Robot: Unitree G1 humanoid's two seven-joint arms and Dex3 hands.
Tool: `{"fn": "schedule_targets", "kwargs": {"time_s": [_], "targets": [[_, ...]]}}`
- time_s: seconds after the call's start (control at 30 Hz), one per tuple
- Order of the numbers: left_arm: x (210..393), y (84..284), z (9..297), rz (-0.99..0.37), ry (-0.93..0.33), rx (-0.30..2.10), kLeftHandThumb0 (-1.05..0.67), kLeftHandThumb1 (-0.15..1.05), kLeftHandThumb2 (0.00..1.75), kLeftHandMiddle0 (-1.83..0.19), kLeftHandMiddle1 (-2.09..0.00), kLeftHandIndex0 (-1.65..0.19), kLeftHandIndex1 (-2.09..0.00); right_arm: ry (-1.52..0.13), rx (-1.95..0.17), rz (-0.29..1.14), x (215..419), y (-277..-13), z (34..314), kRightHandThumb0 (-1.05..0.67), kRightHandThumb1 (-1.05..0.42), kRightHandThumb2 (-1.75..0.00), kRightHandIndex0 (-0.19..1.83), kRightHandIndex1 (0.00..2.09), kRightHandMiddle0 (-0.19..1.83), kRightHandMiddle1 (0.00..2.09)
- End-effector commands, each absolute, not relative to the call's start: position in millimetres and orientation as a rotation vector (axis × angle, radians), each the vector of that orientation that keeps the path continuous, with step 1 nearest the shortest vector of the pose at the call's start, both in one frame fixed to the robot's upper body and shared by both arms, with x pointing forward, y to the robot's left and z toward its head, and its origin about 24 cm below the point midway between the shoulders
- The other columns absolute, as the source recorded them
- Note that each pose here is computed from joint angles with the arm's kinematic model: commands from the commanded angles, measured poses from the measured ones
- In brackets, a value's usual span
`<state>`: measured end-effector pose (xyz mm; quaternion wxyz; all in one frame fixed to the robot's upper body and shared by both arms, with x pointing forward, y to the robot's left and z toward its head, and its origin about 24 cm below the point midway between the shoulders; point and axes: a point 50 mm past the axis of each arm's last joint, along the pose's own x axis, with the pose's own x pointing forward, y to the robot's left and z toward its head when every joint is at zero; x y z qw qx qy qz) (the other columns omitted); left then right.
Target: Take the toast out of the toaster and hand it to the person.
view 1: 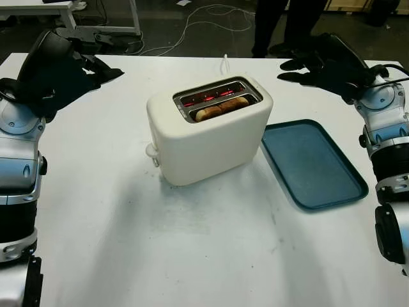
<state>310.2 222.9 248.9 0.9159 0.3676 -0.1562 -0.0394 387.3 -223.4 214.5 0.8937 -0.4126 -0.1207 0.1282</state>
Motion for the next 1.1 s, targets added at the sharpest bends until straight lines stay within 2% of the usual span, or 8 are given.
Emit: {"fn": "schedule_targets", "kwargs": {"time_s": [0.0,0.73,1.07], "targets": [[308.8,222.5,250.9,-0.079,-0.324,0.774,-0.31,0.91,0.06,-0.52,-1.0,-0.78,-0.23,-0.266,-0.831,0.254,385.0,-226.8,218.3,-0.36,-0.92,-0.12,0.72,0.09,0.67,0.0],[309.8,221.7,252.7,-0.079,-0.325,0.754,-0.27,0.9,0.08,-0.52,-1.01,-0.74,-0.28,-0.304,-0.798,0.241,381.4,-221.5,227.7,-0.21,-0.92,-0.09,0.76,0.1,0.68,0.01],[308.1,222.3,251.9,-0.077,-0.327,0.745,-0.27,0.89,0.09,-0.5,-1.01,-0.72,-0.3,-0.304,-0.778,0.247,382.1,-220.1,225.8,-0.21,-0.92,-0.09,0.76,0.09,0.68,0.01]]}}
